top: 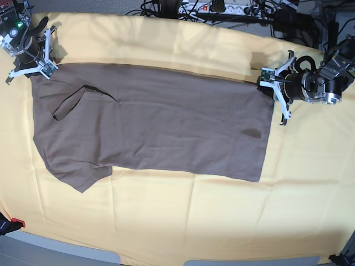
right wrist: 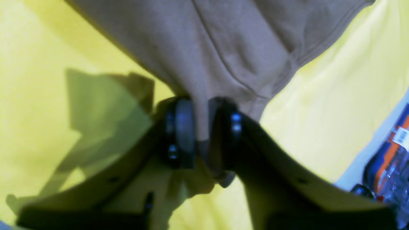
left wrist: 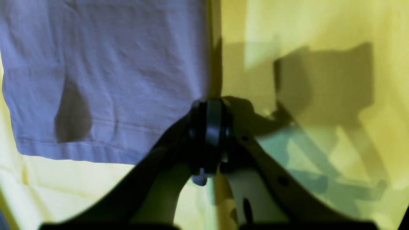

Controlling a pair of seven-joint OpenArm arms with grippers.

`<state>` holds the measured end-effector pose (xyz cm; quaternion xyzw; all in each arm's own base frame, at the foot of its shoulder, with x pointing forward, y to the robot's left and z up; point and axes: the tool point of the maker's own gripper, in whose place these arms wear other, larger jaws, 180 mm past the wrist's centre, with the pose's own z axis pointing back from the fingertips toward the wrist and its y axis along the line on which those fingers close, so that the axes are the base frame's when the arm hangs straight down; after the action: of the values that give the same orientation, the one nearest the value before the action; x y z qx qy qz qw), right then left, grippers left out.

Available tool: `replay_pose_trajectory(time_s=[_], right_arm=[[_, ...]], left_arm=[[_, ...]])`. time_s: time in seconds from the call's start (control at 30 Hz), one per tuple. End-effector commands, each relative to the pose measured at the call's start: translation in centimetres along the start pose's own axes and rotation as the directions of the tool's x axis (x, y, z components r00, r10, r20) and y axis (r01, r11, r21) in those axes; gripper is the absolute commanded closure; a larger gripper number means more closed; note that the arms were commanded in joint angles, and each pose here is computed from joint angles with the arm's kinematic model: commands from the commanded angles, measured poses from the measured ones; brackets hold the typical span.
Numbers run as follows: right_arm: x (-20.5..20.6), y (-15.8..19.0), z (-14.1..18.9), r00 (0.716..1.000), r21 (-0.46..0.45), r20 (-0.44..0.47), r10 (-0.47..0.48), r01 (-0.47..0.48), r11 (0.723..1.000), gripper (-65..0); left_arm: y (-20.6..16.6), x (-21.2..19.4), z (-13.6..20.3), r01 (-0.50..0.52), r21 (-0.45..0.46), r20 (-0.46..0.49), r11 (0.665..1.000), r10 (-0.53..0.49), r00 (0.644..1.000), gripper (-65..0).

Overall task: Fold the T-shirt properly
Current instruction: 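Drag the shirt by its shoulders toward the robot's base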

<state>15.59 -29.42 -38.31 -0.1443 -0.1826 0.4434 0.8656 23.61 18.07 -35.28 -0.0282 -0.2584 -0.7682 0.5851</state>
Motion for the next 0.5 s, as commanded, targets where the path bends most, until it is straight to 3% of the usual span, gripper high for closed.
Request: replay_pose_trajectory(time_s=[0.0,0.13,0.23,0.47], right_arm=[[-0.2,-1.1,0.4,0.999,-0.029,-0.021,0.03,-0.031,0.999,-9.9],[0.6,-2.0,1.1,0.999,-0.074,-0.019,0.045,-0.046,0.996,-8.7],[1.0,-2.3,1.3,0.999,-0.087,-0.011,0.043,-0.044,0.995,-8.8],[1.3,-2.3,1.3,0.999,-0.086,0.008,0.045,-0.044,0.995,-14.3]], left_arm=[[2.1,-0.3,1.3,0.029,0.061,-0.02,0.998,-0.028,0.999,0.0],[4.0,0.4,2.2,0.035,0.101,-0.003,0.994,-0.035,0.999,0.0],[4.2,1.1,2.5,0.0,0.081,0.041,0.997,-0.004,0.999,-0.5],[3.8,1.2,2.5,-0.001,0.059,0.045,0.998,-0.002,0.999,-15.7]])
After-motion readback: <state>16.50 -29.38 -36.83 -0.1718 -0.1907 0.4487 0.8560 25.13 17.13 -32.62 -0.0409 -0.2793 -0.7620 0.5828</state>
